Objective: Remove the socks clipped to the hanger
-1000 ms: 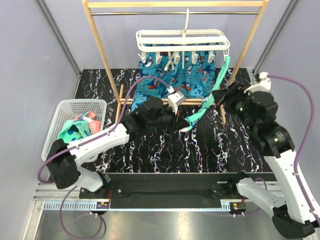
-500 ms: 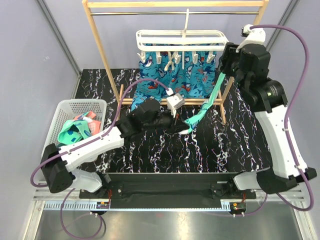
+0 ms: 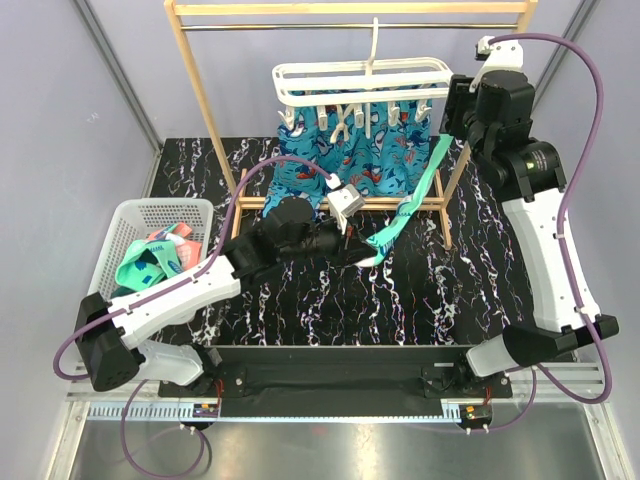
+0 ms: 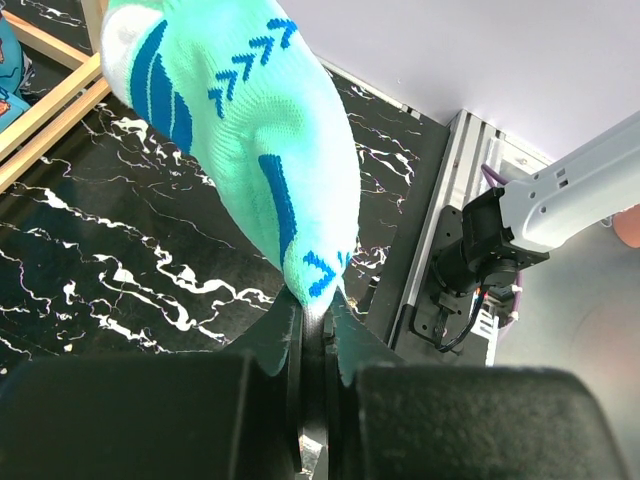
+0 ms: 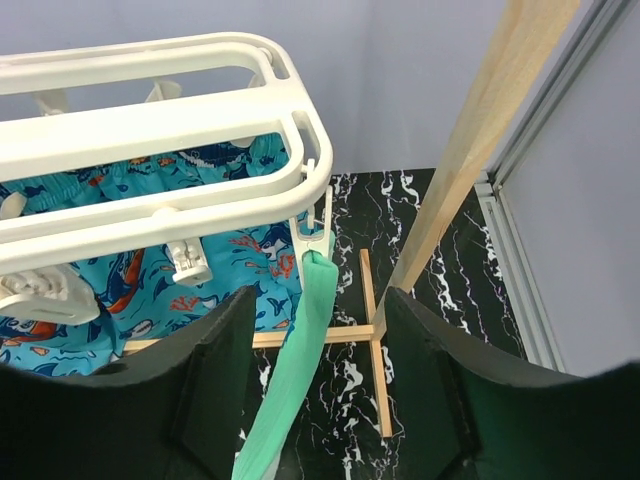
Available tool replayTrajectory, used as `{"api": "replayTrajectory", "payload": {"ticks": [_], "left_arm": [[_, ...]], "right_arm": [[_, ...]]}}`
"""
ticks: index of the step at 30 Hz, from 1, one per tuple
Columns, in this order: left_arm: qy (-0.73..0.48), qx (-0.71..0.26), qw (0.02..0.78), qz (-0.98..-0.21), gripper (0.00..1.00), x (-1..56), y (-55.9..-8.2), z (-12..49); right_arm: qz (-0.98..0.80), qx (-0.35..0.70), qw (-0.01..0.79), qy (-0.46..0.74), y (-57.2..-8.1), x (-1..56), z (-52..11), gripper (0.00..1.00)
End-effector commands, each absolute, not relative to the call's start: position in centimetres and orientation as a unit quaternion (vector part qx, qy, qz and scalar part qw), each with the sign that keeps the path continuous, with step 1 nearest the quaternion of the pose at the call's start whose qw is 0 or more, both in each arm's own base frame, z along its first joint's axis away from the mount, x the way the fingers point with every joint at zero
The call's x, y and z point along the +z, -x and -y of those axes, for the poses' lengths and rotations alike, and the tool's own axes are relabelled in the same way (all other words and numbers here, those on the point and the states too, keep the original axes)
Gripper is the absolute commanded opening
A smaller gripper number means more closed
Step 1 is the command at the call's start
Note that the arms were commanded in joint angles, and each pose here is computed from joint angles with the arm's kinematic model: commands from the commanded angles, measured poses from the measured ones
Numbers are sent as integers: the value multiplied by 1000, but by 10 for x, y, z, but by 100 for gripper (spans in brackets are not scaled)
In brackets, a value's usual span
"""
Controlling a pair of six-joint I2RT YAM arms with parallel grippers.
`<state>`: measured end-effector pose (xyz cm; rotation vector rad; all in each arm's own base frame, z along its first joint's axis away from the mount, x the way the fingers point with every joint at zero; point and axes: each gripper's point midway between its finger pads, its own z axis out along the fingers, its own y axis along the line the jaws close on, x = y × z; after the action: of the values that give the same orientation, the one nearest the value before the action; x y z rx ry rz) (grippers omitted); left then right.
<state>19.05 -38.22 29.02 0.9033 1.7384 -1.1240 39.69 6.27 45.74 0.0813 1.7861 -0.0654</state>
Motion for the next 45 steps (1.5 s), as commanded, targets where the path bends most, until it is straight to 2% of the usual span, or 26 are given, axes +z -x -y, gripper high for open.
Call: {"api": "replayTrajectory", "payload": {"ticks": [1, 14, 37, 43, 45], "left_arm": [[-360, -467, 459, -664, 0, 319, -187, 380], [-362, -465, 459, -665, 0, 316, -187, 380], [-362, -471, 459, -661, 0, 319, -186, 380], [-362, -471, 459, -661, 0, 319, -186, 380], [-362, -471, 459, -661, 0, 319, -185, 380]], "right_arm": [[-752, -24, 657, -35, -406, 468, -61, 61], [-735, 1, 677, -28, -425, 463, -63, 55], [-711, 1, 703, -26, -443, 459, -58, 55], [-703, -1, 710, -29, -447, 460, -57, 45], [-702, -3, 712, -32, -449, 460, -56, 33]]}}
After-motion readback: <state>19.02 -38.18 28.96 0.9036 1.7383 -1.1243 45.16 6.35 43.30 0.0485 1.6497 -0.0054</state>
